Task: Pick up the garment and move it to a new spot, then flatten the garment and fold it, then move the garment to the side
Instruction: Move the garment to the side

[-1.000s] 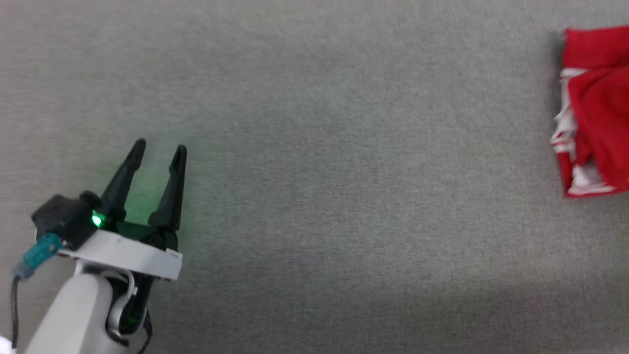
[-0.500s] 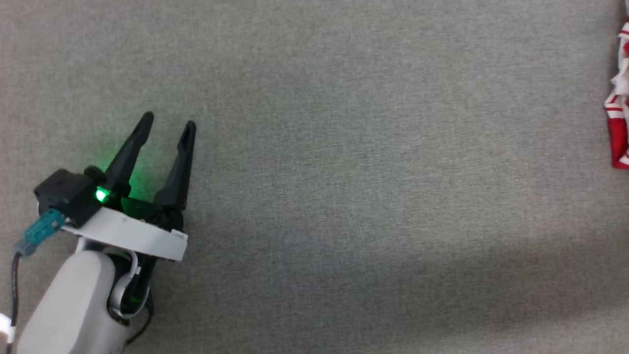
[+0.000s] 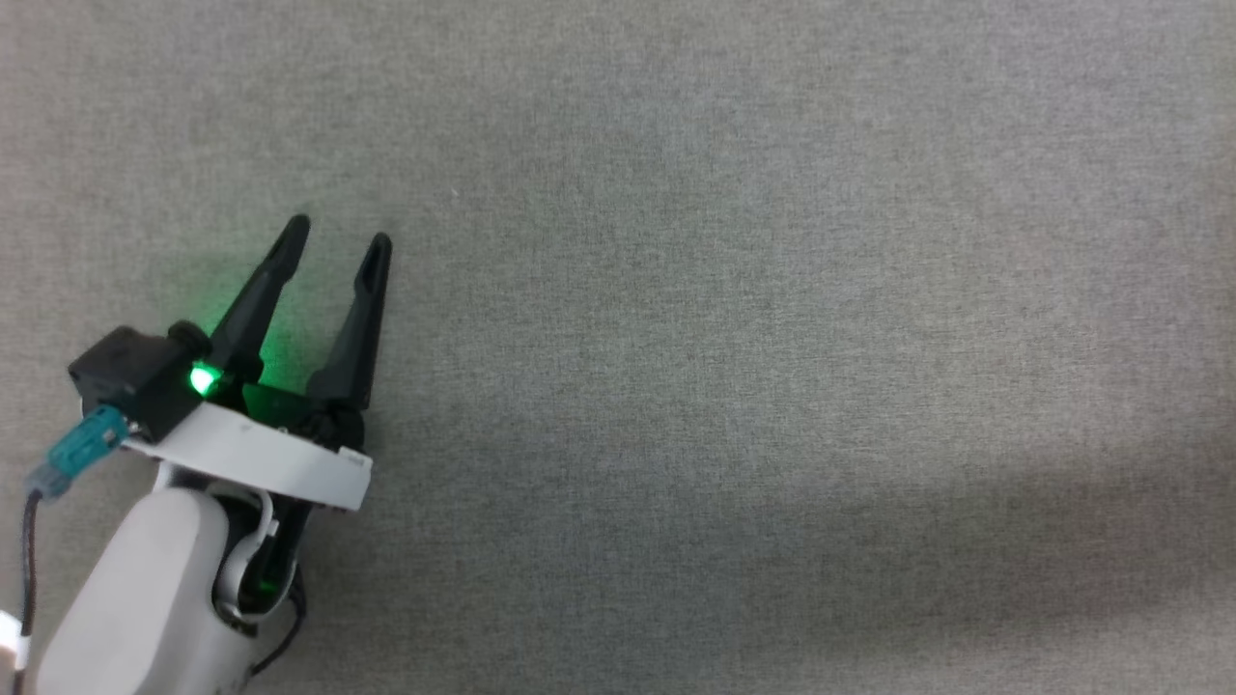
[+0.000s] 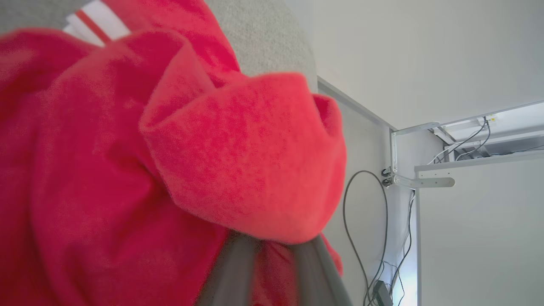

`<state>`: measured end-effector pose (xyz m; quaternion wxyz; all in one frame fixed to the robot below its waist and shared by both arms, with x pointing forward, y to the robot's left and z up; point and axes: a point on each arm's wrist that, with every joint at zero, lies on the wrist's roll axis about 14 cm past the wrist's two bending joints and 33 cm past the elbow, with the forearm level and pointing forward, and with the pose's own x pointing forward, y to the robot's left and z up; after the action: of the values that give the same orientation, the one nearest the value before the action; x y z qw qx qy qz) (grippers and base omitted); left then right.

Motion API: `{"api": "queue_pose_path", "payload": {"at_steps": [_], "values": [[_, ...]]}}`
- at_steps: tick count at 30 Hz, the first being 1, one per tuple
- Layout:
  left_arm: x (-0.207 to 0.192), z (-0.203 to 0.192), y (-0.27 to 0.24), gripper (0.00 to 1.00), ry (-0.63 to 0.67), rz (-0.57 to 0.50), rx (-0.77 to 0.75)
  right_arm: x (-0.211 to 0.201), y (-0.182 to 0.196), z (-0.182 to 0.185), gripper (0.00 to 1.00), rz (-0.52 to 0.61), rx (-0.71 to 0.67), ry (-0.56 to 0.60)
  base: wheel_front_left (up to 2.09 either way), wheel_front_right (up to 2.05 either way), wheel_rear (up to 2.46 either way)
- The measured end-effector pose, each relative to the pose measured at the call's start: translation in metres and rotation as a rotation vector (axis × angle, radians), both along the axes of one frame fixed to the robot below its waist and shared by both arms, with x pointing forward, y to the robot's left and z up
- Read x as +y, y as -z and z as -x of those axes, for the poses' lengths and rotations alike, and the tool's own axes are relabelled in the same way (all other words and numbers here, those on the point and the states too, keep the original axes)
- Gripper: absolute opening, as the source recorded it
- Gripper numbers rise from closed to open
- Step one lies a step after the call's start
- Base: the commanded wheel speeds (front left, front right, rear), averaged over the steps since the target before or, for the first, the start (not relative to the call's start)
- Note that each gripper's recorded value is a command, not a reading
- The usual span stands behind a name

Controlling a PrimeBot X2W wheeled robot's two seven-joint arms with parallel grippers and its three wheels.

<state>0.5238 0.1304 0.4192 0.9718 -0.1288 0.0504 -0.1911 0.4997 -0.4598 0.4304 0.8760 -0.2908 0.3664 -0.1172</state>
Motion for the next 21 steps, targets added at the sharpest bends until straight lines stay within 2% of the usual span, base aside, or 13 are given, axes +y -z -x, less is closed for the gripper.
{"api": "queue_pose_path", "payload": {"at_steps": [1, 2, 3, 13, 21], "values": [[0.001, 0.001, 0.000, 1.00, -0.003, -0.001, 0.001, -0.001, -0.004, -0.002, 0.47, 0.001, -0.016, 0.001, 0.00, 0.00, 0.00], [0.003, 0.002, -0.001, 1.00, -0.008, -0.003, 0.003, -0.001, -0.006, -0.002, 0.71, 0.010, -0.020, 0.000, 0.00, 0.00, 0.00], [0.005, 0.004, 0.000, 1.00, -0.014, -0.005, 0.007, -0.002, -0.010, -0.003, 1.00, 0.012, -0.030, 0.002, 0.00, 0.00, 0.00], [0.025, 0.024, -0.023, 1.00, -0.062, -0.010, -0.010, 0.020, -0.065, -0.015, 1.00, -0.048, -0.248, -0.046, 0.00, 0.00, 0.00], [0.043, 0.055, -0.045, 1.00, -0.119, -0.005, -0.024, 0.072, -0.076, -0.006, 1.00, -0.212, -0.423, -0.132, 0.00, 0.00, 0.00]]}}
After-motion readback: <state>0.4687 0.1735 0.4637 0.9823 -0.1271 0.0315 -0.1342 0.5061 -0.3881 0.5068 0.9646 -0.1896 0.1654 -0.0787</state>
